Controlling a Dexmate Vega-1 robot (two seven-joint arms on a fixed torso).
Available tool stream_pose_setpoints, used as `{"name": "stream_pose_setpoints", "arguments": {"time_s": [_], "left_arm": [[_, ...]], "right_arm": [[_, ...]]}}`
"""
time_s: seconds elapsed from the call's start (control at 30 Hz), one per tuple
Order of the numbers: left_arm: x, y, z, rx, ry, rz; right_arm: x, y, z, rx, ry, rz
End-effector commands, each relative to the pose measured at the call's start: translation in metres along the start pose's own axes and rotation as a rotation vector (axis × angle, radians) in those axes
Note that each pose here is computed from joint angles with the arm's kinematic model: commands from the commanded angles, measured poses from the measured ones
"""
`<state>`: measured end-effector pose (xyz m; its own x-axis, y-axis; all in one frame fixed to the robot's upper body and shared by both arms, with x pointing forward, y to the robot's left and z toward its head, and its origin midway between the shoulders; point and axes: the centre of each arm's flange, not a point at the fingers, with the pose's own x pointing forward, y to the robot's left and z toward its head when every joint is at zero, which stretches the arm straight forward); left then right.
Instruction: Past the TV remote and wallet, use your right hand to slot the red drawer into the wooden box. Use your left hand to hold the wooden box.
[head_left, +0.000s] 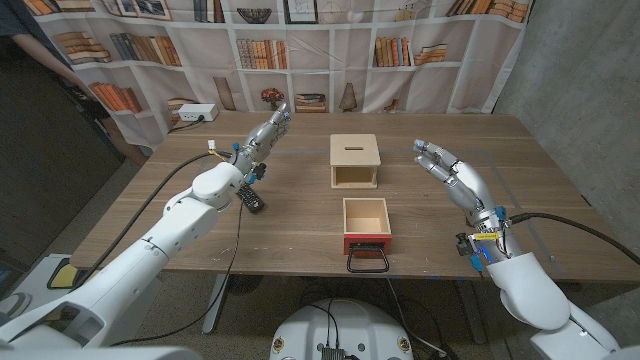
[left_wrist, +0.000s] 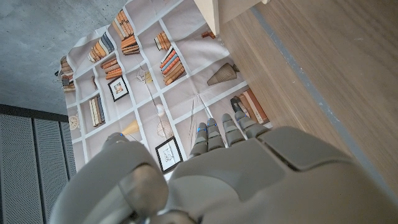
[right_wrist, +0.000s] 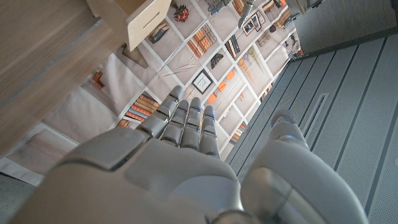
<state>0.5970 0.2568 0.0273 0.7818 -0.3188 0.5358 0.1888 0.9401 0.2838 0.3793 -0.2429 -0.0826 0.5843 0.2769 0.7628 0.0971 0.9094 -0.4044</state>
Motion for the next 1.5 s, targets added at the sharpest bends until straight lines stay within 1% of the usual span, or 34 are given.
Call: {"name": "stream_pose_setpoints", "arguments": {"time_s": [0.03, 0.13, 0.23, 0.37, 0.43, 0.6, 0.77, 1.03, 1.13, 1.33, 1.37, 1.5], "left_arm": [[-0.013, 0.012, -0.008, -0.009, -0.021, -0.035], [-0.012, 0.006, -0.010, -0.013, -0.030, -0.046], [-0.012, 0.002, -0.010, 0.008, -0.028, -0.049], [-0.012, 0.000, -0.008, 0.010, -0.033, -0.050], [-0.011, -0.001, -0.006, 0.015, -0.042, -0.055], [-0.010, -0.004, -0.006, 0.010, -0.053, -0.072], [-0.009, -0.005, -0.005, 0.011, -0.067, -0.084], [-0.006, 0.001, -0.004, 0.009, -0.086, -0.092], [-0.004, 0.003, -0.006, 0.008, -0.080, -0.100], [0.001, 0.001, -0.009, 0.004, -0.081, -0.125], [0.003, 0.000, -0.009, 0.009, -0.080, -0.137], [0.005, 0.000, -0.008, 0.013, -0.080, -0.147]], "right_arm": [[-0.016, 0.024, 0.021, -0.180, 0.043, -0.016], [-0.020, 0.026, 0.024, -0.228, 0.047, -0.012], [-0.023, 0.028, 0.028, -0.279, 0.044, -0.010], [-0.027, 0.031, 0.034, -0.351, 0.038, -0.016], [-0.027, 0.032, 0.036, -0.358, 0.034, -0.020], [-0.034, 0.035, 0.042, -0.409, 0.048, -0.032], [-0.041, 0.040, 0.051, -0.489, 0.063, -0.031], [-0.046, 0.054, 0.062, -0.565, 0.081, -0.029], [-0.048, 0.061, 0.067, -0.628, 0.084, -0.029], [-0.053, 0.076, 0.079, -0.735, 0.065, -0.013], [-0.054, 0.079, 0.080, -0.767, 0.071, -0.006], [-0.055, 0.084, 0.081, -0.795, 0.093, 0.020]]}}
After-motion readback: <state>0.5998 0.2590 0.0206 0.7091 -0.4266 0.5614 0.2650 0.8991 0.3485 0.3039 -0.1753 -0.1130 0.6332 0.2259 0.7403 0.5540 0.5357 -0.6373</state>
